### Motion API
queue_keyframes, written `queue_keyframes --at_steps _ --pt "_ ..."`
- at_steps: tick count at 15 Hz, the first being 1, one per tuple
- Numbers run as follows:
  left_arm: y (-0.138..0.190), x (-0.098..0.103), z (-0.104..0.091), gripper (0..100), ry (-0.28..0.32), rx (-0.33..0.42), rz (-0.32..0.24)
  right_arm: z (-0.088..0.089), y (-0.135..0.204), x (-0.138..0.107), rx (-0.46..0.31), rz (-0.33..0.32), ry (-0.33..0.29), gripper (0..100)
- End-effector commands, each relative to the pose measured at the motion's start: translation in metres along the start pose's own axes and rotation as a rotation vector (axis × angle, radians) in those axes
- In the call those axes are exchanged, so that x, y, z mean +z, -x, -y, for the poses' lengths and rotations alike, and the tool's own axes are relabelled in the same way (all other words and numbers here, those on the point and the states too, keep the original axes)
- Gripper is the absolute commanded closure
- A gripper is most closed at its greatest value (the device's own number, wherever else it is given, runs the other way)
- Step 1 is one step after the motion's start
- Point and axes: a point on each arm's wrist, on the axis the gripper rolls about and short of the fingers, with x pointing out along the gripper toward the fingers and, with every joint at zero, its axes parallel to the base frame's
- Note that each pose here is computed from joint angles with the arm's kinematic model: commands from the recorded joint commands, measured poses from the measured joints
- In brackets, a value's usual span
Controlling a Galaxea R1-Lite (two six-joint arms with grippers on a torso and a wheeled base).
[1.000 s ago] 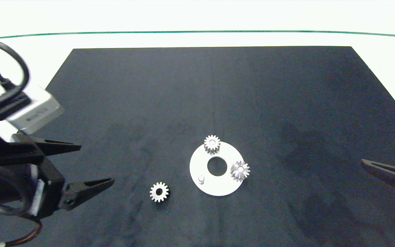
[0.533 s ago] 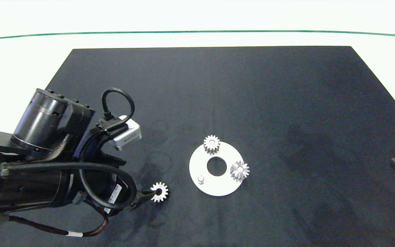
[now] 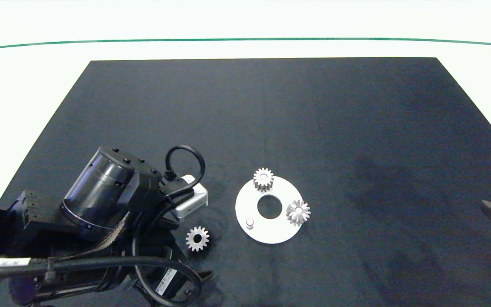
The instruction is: Install three planetary gears onto the carrier pins
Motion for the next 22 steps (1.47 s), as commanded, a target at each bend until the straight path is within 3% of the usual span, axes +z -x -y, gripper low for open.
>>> queue_keyframes --at_steps 1,4,8,12,17,22 --pt "-0.018 0.001 0.002 0 -0.007 0.022 -0.013 -0.003 -0.002 -0.001 0.023 -0.008 0.007 0" --pt "-0.028 0.000 -0.006 0 -0.053 0.051 -0.041 -0.003 -0.002 -0.001 0.027 -0.005 0.008 0" --pt "-0.035 0.000 -0.019 0 -0.049 0.090 -0.036 -0.003 -0.001 -0.001 0.028 -0.004 0.008 0" --pt "-0.036 -0.004 -0.018 1 -0.050 0.084 -0.050 -0.003 -0.002 -0.001 0.028 -0.005 0.008 0" --pt "-0.036 0.000 -0.016 11 -0.050 0.086 -0.013 -0.003 -0.002 -0.001 0.030 -0.006 0.007 0" --pt "-0.043 -0.002 -0.013 22 -0.063 0.078 -0.028 -0.003 -0.002 -0.001 0.033 -0.006 0.006 0"
